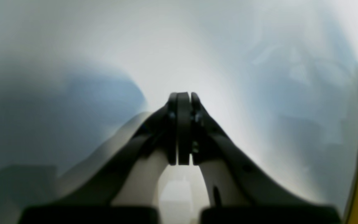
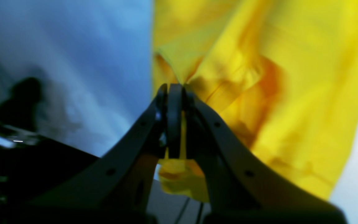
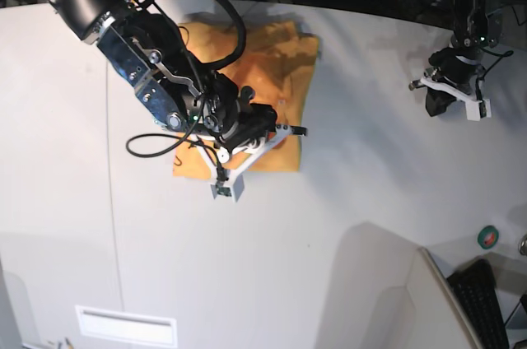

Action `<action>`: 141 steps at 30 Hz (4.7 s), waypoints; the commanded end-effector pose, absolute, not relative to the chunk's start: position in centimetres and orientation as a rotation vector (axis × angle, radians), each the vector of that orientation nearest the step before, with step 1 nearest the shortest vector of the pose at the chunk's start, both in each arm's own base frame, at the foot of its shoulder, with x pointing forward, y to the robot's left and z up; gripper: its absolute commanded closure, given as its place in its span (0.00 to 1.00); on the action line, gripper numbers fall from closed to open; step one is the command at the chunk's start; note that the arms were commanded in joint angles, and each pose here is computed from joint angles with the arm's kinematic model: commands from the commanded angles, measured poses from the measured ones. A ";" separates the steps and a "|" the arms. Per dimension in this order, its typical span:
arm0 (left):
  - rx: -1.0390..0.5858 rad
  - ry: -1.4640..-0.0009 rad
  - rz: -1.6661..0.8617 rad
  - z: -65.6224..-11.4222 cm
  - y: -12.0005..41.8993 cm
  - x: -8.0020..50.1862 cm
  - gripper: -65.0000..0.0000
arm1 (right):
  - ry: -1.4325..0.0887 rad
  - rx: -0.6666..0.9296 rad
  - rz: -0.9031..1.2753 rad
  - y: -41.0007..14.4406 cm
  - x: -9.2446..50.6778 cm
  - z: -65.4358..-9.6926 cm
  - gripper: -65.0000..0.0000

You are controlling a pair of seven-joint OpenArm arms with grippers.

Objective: Layout the t-shirt on the table in an organized manner, then fold the t-shirt properly
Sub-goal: 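Sweep the right gripper across the shirt to flatten it, then press the shirt's edge with the right gripper, then withdraw it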

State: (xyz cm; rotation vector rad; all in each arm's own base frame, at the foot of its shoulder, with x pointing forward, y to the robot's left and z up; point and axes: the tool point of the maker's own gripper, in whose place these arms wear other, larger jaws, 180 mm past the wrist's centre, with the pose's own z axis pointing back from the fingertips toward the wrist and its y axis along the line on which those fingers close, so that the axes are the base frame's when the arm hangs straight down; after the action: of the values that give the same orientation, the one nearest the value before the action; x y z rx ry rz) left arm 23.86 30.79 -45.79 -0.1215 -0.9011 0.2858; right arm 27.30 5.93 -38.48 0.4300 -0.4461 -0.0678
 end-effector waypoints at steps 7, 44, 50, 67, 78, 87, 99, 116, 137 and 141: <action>-0.118 -0.946 0.277 -44.6 31.4 24.7 1.00 | -0.474 0.443 -0.049 7.9 29.1 -37.6 1.00; -0.125 -0.893 0.277 -45.3 31.1 24.1 1.00 | -0.576 0.412 -0.026 5.1 30.7 -35.9 1.00; -0.125 -0.901 0.274 -45.0 31.1 24.3 1.00 | -0.438 0.371 -0.037 5.2 27.3 -40.2 1.00; -0.143 -0.902 0.249 -44.8 31.2 24.2 1.00 | -0.458 0.425 0.218 14.4 27.0 -37.6 1.00; -0.084 -0.876 0.050 -42.9 35.8 20.7 1.00 | -0.110 0.451 0.255 10.0 13.9 -41.0 1.00; -0.125 -0.887 0.054 -43.7 32.8 20.9 1.00 | -0.153 0.366 0.222 8.4 15.9 -43.6 1.00; -0.134 -0.891 0.068 -43.9 32.4 20.8 1.00 | -0.108 0.284 0.193 6.0 14.8 -46.7 1.00; -0.190 -0.876 0.059 -45.0 29.6 20.8 1.00 | -0.223 0.365 0.277 11.3 19.3 -45.1 1.00; -0.234 -0.905 0.033 -44.5 27.1 22.0 1.00 | -0.259 0.183 0.043 -2.2 19.6 -47.3 1.00; -0.270 -0.925 -0.029 -43.6 24.7 22.8 1.00 | -0.265 0.189 0.047 -1.9 19.5 -47.2 1.00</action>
State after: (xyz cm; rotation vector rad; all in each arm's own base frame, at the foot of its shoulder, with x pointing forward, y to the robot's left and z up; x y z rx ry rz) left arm 22.04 24.53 -44.82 -0.2666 -0.8781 -0.0193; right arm 18.59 -2.31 -48.05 0.1722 -0.2315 0.0450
